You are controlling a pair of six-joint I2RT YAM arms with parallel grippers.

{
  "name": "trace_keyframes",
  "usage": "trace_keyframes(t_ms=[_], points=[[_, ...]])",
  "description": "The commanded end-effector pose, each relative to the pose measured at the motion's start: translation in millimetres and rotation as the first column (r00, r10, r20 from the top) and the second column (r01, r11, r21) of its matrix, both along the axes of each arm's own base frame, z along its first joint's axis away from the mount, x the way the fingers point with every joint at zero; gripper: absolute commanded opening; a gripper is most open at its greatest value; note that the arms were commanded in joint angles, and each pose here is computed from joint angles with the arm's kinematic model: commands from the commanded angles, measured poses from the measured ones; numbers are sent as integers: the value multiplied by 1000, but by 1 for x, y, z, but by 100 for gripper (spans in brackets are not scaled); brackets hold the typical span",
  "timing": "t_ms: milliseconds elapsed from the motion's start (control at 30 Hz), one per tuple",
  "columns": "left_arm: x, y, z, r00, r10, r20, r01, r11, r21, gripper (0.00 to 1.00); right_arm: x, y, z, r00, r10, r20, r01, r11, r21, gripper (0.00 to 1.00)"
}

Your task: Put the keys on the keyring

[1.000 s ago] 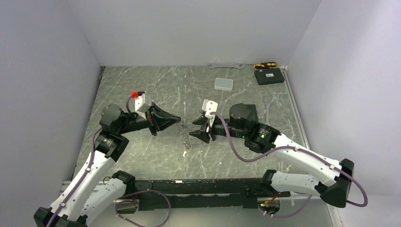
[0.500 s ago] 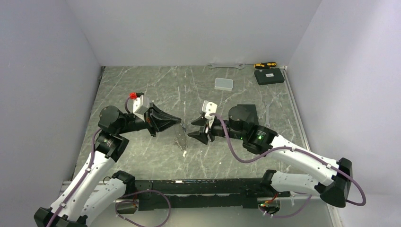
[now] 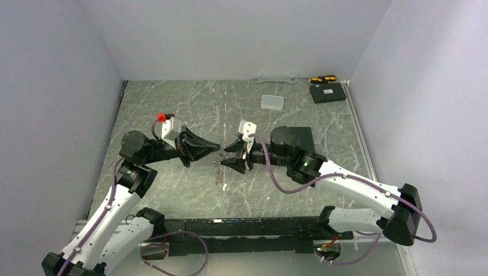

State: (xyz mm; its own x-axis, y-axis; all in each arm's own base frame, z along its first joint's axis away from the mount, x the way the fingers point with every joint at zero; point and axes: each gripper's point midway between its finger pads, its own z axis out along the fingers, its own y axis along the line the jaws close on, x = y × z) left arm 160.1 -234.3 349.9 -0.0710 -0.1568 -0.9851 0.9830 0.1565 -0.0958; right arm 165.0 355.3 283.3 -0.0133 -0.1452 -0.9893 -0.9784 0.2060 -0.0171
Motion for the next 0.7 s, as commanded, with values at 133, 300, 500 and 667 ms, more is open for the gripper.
trace_keyframes(t_ms=[133, 300, 500, 667], points=[[-5, 3, 16, 998, 11, 66, -9, 999, -33, 0, 6, 17, 37, 999, 2, 32, -6, 993, 115, 45], [-6, 4, 16, 998, 13, 69, -11, 999, -32, 0, 8, 16, 37, 999, -9, 40, 4, 994, 110, 17], [-4, 5, 16, 997, 24, 72, -22, 999, -23, 0, 8, 8, 37, 998, -33, 49, 28, 995, 93, 1], [-3, 6, 15, 996, 41, 75, -40, 999, -14, 0, 5, 0, 37, 998, -42, 55, 38, 996, 76, 0]])
